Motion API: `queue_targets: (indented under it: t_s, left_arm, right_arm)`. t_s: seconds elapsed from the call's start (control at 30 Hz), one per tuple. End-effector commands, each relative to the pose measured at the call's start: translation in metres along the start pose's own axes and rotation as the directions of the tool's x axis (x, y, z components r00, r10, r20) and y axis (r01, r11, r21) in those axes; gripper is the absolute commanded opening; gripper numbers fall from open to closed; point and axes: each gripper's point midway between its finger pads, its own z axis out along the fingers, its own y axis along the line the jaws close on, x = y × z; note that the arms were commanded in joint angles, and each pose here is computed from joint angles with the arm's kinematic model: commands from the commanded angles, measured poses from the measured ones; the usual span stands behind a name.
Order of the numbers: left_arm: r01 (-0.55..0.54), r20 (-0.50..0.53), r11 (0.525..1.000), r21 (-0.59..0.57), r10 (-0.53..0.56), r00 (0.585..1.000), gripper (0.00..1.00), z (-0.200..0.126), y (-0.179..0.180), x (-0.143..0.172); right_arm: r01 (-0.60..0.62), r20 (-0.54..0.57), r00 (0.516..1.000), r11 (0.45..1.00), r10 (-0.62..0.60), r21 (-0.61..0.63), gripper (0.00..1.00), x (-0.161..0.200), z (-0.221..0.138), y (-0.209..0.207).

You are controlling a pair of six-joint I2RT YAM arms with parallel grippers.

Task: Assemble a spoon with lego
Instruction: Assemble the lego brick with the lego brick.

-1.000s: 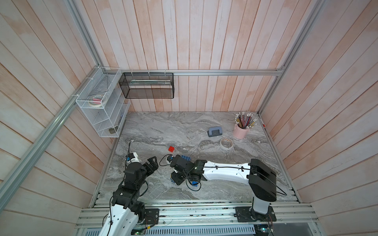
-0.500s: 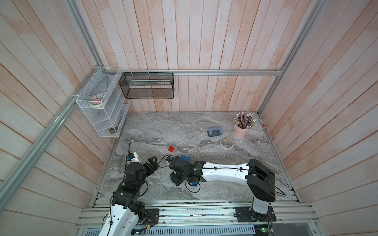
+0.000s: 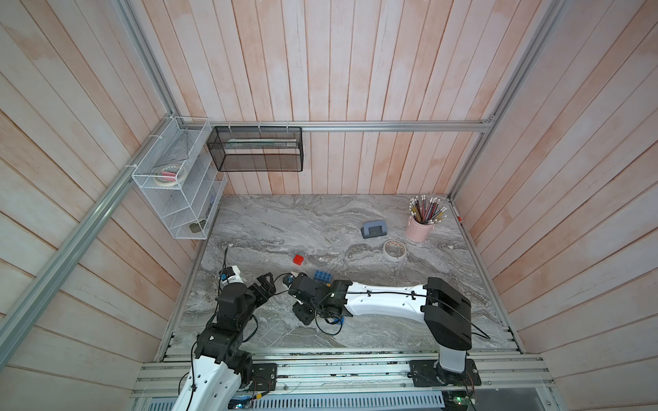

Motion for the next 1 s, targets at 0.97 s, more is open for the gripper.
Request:
queue_targets:
  t_s: [0.97]
  left_arm:
    - [-0.018,-0.020,0.999,0.029,0.018,1.000,1.00,0.006,-0.004,0.005]
  right_arm:
    - [0.140,-0.559,0.821,0.990,-0.115,0.002,0.00,0.123,0.015,-0.025]
